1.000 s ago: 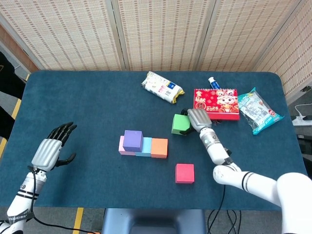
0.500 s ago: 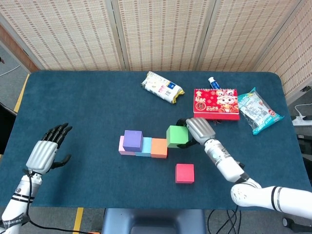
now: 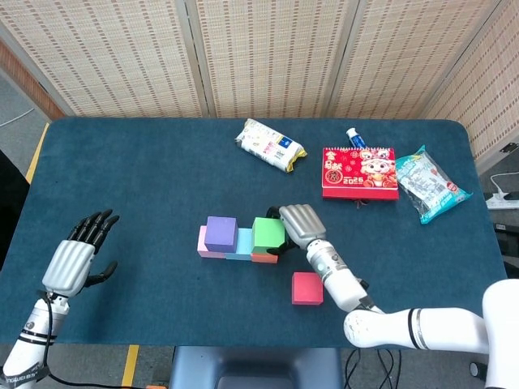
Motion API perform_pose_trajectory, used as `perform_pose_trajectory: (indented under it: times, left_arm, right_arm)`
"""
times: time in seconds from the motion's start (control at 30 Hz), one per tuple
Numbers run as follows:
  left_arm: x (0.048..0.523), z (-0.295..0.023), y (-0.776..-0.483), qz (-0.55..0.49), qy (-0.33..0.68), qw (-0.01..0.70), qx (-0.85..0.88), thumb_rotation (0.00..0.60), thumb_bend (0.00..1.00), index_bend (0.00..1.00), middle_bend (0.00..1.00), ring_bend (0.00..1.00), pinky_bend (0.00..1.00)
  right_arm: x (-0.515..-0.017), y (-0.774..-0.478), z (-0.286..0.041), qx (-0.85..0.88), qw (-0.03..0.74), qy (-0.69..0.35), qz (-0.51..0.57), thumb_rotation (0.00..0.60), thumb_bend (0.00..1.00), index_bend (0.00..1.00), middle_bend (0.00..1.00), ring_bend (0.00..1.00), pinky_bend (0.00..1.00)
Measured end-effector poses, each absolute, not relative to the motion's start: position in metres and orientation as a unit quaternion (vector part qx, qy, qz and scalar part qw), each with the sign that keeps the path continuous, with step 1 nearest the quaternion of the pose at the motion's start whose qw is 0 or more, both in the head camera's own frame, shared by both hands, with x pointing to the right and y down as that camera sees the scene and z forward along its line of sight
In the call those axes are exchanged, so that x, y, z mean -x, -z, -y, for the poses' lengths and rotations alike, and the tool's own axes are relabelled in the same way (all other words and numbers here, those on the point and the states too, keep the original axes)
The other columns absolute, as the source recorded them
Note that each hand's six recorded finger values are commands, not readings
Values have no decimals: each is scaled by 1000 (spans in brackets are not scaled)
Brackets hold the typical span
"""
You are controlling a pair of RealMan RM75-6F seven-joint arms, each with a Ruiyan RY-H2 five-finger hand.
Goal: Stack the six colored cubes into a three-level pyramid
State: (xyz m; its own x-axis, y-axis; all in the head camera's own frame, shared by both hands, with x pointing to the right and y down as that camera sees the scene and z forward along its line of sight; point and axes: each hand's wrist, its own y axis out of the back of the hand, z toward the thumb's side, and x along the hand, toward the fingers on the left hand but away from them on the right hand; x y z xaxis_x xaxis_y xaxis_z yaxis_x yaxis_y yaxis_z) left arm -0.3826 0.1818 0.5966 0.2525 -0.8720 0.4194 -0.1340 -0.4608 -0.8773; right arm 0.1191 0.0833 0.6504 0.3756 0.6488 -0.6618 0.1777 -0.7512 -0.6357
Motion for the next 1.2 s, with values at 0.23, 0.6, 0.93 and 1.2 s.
perform_pose_trajectory:
  times: [0.23, 0.6, 0.93, 1.2]
  left_arm:
    - [387, -184, -597, -366, 491, 370, 699, 600, 322, 13, 26, 0, 117]
    - [390, -185, -598, -368, 486, 366, 703, 600, 323, 13, 24, 0, 117]
    - [392, -186, -600, -370, 484, 362, 706, 600, 322, 13, 23, 0, 117]
    - [393, -187, -602, -369, 483, 358, 709, 600, 322, 13, 23, 0, 117]
  right_arm:
    - [-105, -652, -83, 785, 234, -508, 265, 600, 325, 582, 574, 480, 588]
    - [-90, -655, -87, 776, 238, -519, 266, 600, 325, 573, 574, 470, 588]
    - [-83, -660, -88, 772, 240, -527, 263, 600, 325, 564, 574, 460, 585]
    - [-78, -663, -89, 770, 242, -530, 259, 600, 325, 556, 574, 448, 574]
